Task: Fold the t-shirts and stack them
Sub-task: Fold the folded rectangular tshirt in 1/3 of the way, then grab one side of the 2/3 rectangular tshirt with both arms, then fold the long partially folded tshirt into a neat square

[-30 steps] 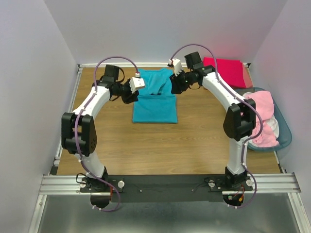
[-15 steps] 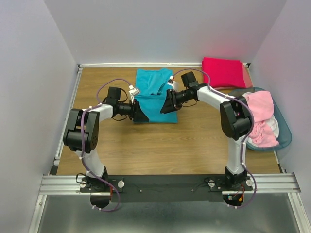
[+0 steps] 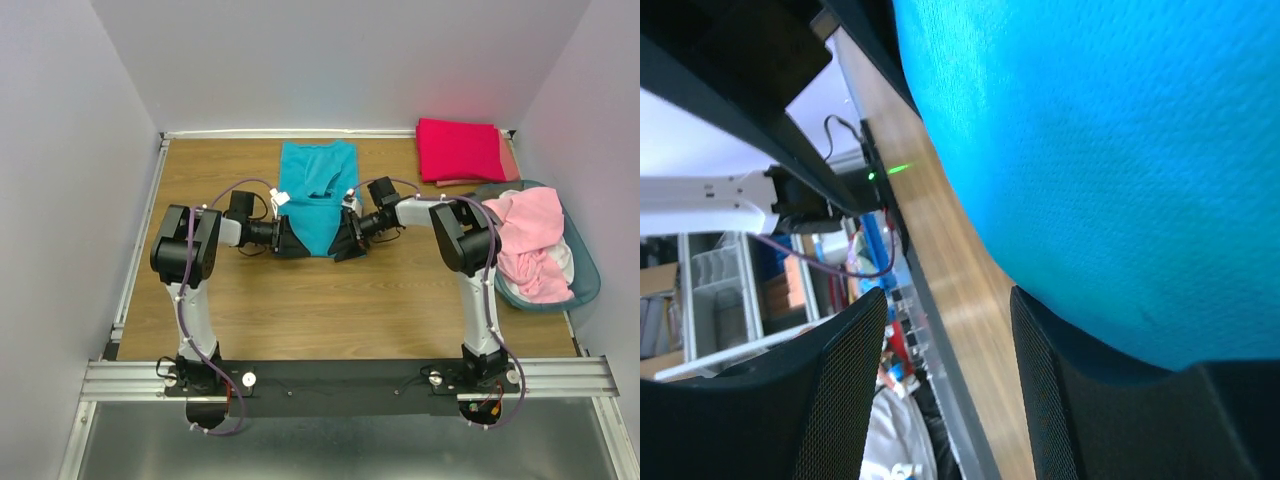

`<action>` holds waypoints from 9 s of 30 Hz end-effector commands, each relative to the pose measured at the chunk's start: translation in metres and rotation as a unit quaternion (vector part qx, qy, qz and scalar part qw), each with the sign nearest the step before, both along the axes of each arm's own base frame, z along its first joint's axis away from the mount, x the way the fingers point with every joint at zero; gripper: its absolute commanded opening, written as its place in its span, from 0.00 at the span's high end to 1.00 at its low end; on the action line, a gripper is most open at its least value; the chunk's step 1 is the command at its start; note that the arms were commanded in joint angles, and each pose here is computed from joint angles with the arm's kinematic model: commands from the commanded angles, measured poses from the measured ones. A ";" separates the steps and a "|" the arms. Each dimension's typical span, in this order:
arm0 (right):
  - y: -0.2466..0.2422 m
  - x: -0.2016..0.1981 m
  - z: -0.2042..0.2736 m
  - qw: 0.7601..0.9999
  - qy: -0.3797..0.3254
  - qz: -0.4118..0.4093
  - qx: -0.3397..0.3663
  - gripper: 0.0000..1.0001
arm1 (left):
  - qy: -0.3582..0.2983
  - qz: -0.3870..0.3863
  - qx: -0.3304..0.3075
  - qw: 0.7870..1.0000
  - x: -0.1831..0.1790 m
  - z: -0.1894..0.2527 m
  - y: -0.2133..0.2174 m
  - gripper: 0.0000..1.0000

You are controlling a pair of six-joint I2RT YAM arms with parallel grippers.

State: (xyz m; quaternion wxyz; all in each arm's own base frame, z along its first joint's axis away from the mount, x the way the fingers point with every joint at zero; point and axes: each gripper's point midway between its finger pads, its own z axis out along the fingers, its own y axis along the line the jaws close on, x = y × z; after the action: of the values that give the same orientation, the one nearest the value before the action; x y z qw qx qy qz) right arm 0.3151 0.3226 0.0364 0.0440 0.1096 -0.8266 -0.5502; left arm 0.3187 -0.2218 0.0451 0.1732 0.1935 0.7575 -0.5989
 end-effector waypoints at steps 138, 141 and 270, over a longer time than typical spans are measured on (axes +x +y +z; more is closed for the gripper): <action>-0.085 -0.005 -0.030 0.853 -0.375 0.290 -0.219 0.99 | -0.420 -0.268 0.303 0.813 0.016 -0.016 0.056 1.00; -0.087 -0.026 -0.030 0.858 -0.364 0.291 -0.215 0.99 | -0.420 -0.292 0.300 0.805 -0.010 -0.021 0.055 1.00; -0.009 -0.054 -0.047 0.972 -0.093 0.204 -0.069 0.76 | -0.556 -0.334 0.242 0.721 -0.113 0.011 -0.059 1.00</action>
State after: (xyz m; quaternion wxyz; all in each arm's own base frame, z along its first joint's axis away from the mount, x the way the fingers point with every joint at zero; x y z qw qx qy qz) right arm 0.2609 0.3170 0.0170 0.0769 0.3110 -0.8148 -0.4832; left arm 0.1980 -0.2776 0.0362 0.2699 0.7750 0.5283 -0.2178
